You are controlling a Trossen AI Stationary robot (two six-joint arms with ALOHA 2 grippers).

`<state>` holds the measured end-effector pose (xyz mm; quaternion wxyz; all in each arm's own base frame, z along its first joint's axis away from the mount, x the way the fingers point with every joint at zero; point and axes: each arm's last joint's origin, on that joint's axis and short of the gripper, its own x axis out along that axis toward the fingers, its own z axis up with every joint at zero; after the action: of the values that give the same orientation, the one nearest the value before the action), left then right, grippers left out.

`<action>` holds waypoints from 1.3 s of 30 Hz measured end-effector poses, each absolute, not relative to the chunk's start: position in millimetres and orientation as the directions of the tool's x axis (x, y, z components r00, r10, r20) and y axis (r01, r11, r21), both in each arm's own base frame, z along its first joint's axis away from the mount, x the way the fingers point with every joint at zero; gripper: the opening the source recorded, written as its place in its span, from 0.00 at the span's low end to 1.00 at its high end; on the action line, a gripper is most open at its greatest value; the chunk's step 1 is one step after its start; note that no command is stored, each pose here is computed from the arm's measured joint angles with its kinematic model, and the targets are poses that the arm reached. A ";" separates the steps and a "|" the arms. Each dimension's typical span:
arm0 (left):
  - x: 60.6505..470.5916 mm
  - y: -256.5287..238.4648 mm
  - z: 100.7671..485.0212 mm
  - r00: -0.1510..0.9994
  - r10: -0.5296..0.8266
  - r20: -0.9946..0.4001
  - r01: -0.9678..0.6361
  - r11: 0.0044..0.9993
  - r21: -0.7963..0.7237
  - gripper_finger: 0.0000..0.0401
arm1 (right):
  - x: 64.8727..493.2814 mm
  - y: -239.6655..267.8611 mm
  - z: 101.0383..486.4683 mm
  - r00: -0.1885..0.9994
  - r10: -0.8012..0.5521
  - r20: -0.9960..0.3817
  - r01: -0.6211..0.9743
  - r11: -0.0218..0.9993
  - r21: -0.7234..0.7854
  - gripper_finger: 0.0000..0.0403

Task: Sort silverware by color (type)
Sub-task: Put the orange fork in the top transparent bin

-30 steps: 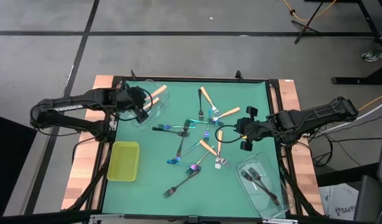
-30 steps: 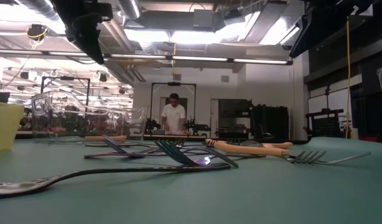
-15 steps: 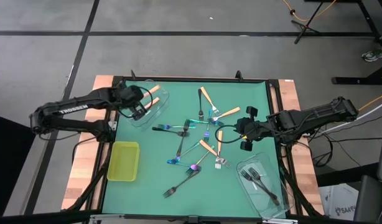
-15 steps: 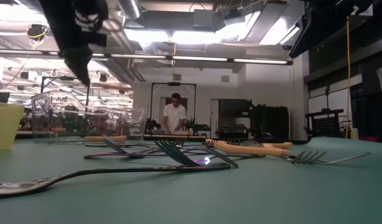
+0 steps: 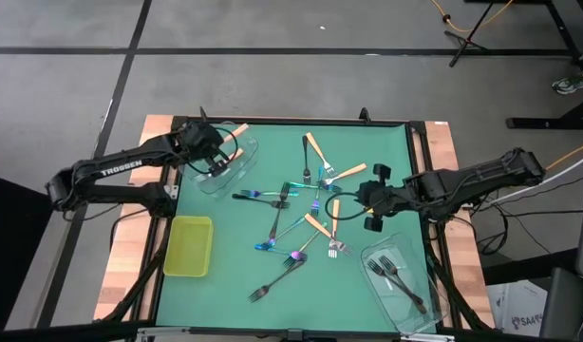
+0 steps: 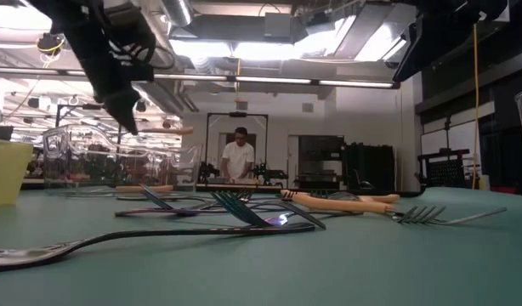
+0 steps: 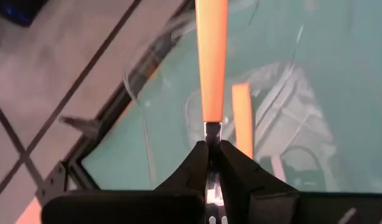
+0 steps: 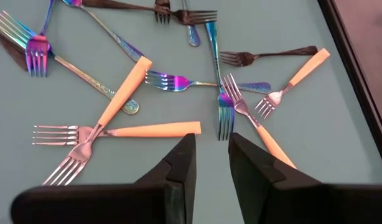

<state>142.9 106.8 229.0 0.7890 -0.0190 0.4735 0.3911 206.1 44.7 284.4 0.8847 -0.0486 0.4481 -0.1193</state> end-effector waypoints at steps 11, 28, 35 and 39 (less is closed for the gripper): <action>137.3 111.1 226.7 0.246 0.555 -0.795 -0.677 0.685 0.269 0.04 | 220.2 48.8 267.5 0.504 -0.265 -0.822 0.145 0.964 -0.222 0.21; 128.0 102.6 175.4 0.245 0.479 -0.843 -0.728 0.665 0.166 0.04 | 220.6 48.9 266.5 0.498 -0.267 -0.825 0.140 0.964 -0.227 0.21; 123.1 99.2 159.5 0.233 0.468 -0.852 -0.732 0.662 0.163 0.04 | 220.6 48.9 266.5 0.498 -0.266 -0.825 0.119 0.964 -0.240 0.21; 123.0 99.2 159.1 0.232 0.470 -0.851 -0.733 0.660 0.165 0.04 | 220.7 48.9 266.6 0.498 -0.267 -0.825 0.119 0.963 -0.240 0.21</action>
<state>123.0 99.2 159.1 0.7730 -0.1361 0.4822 0.3892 220.7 48.9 266.6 0.8622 -0.0758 0.4882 -0.1120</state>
